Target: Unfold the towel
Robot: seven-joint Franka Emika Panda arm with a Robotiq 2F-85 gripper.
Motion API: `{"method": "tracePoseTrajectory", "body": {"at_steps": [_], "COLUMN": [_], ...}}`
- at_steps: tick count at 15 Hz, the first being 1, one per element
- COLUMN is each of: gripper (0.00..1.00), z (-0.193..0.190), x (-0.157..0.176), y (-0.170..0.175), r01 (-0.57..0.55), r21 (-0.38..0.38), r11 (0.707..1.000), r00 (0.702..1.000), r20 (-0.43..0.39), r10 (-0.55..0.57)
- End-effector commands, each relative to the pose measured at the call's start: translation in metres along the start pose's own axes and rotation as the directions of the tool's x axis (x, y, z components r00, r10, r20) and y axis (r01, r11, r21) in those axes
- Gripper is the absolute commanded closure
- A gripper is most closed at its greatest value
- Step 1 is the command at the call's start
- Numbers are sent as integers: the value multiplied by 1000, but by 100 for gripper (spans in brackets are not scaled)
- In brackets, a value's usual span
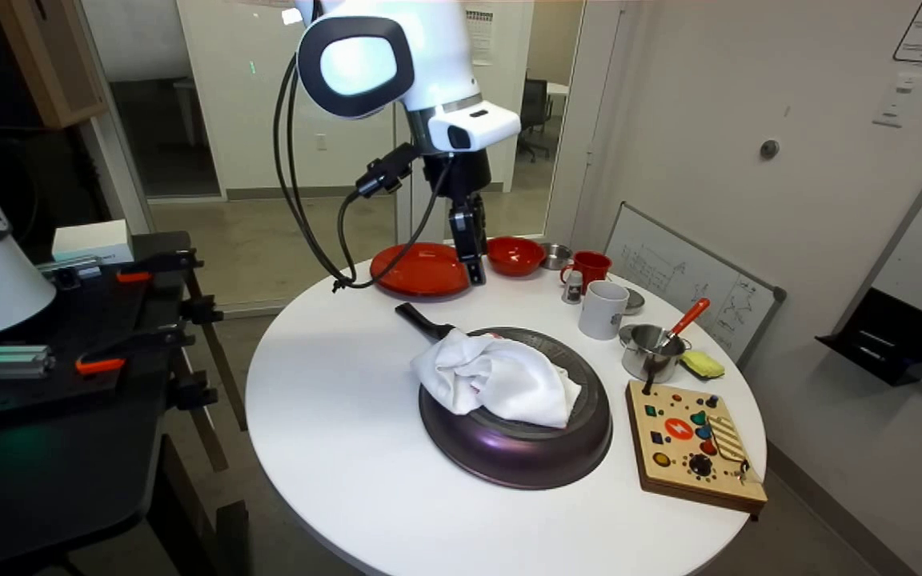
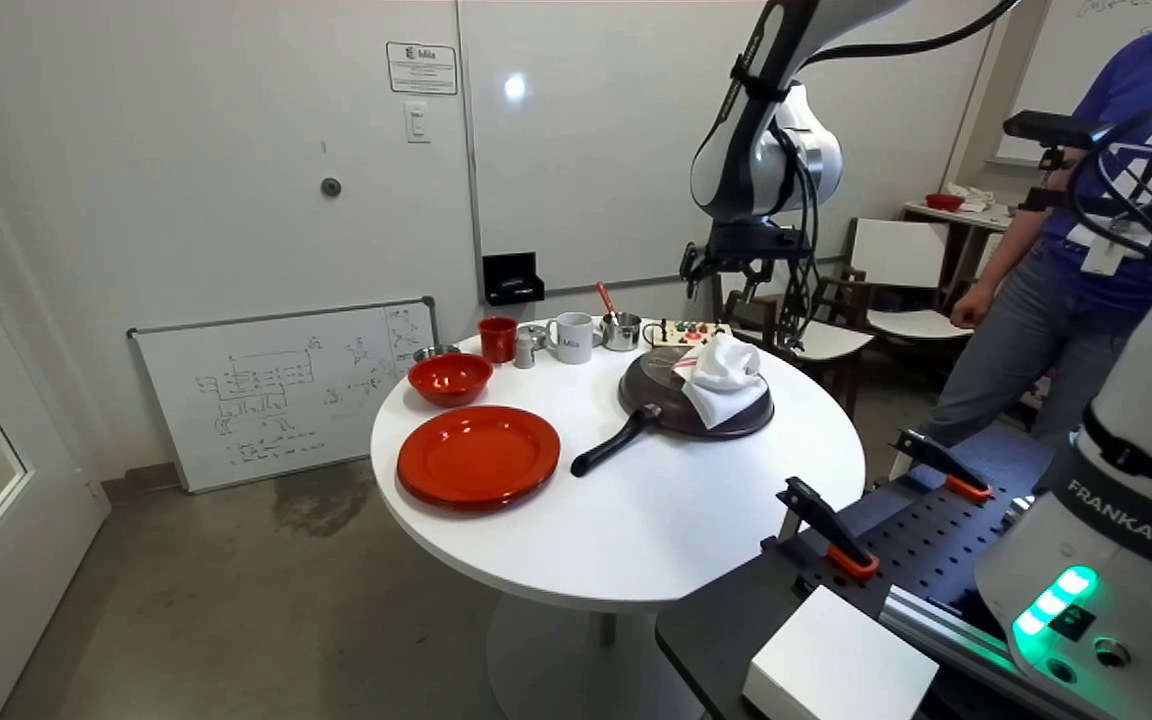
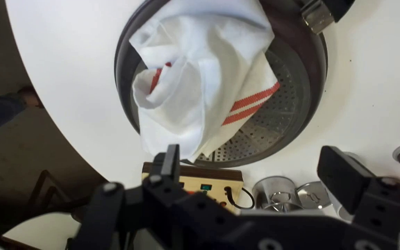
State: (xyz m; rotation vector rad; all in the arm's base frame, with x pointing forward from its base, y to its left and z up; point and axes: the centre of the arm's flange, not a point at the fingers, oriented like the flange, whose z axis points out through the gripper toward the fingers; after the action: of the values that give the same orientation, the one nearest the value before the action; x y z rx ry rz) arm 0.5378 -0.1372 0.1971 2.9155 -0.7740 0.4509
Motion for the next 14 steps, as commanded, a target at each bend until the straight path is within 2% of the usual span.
{"method": "tracePoseTrajectory", "body": {"at_steps": [1, 4, 8, 14], "gripper": [0, 0, 0, 0], "z": [14, 29, 54, 64], "x": [29, 34, 29, 18], "y": [-21, -25, -12, 12], "r01": [-14, 2, -8, -78], "r21": [3, -17, -56, -92], "r11": [1000, 1000, 998, 993], "r00": [1000, 1000, 1000, 995], "r20": [-20, -18, 7, 54], "r10": [14, -2, 8, 83]}}
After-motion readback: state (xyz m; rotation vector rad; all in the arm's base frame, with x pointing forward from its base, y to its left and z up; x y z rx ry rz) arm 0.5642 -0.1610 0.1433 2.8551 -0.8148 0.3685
